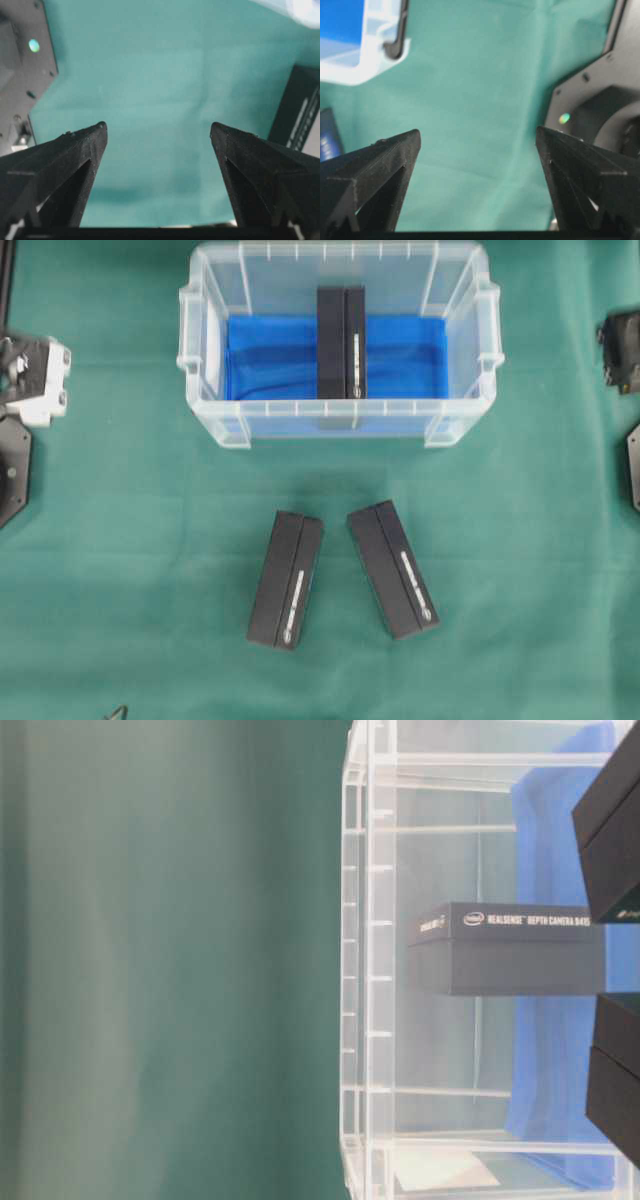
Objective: Take the box out of the case with both arms.
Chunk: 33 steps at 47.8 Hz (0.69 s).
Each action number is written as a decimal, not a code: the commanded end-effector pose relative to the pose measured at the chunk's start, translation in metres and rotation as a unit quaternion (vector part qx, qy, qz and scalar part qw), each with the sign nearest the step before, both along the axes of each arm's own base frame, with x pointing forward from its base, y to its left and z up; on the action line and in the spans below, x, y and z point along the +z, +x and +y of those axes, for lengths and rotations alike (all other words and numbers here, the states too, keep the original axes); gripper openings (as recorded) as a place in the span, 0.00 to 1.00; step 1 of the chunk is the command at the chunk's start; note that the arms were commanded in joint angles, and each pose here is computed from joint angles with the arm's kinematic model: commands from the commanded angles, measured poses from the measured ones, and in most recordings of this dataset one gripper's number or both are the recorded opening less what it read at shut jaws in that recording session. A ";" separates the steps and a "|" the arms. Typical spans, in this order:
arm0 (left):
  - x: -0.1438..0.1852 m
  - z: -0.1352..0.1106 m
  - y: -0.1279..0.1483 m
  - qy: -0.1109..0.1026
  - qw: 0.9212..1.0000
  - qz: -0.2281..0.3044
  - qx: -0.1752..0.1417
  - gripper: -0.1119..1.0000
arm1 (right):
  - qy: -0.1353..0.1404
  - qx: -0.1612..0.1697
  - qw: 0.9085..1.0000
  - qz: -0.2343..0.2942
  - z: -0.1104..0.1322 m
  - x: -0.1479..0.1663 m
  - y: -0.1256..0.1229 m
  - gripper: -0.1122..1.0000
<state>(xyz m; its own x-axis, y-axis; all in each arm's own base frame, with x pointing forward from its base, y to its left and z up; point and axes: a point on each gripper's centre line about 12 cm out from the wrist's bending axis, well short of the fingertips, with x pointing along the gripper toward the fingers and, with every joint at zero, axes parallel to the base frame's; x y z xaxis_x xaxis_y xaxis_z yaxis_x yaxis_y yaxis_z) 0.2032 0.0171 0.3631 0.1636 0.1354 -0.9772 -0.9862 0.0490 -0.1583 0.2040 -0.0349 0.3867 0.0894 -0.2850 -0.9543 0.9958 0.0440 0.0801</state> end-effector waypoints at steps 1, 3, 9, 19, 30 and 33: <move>0.005 0.015 -0.002 0.006 1.000 -0.006 0.008 0.82 | -0.005 -0.014 1.000 -0.007 -0.017 0.005 -0.004 0.92; 0.006 0.021 -0.002 0.009 1.000 -0.003 0.008 0.82 | -0.007 -0.015 1.000 -0.005 -0.024 0.004 -0.004 0.92; 0.006 0.037 -0.004 0.014 1.000 0.003 0.013 0.82 | -0.009 -0.014 1.000 -0.007 -0.041 0.004 -0.006 0.92; 0.006 0.059 -0.007 0.020 0.999 0.007 0.025 0.82 | -0.013 -0.022 1.000 -0.003 -0.056 0.002 -0.007 0.92; 0.004 0.071 -0.006 0.026 0.999 0.000 0.033 0.82 | -0.015 -0.024 1.000 -0.005 -0.062 0.000 -0.004 0.92; 0.005 0.071 -0.004 0.028 0.999 -0.005 0.032 0.82 | -0.014 -0.025 1.000 -0.003 -0.062 -0.001 -0.002 0.92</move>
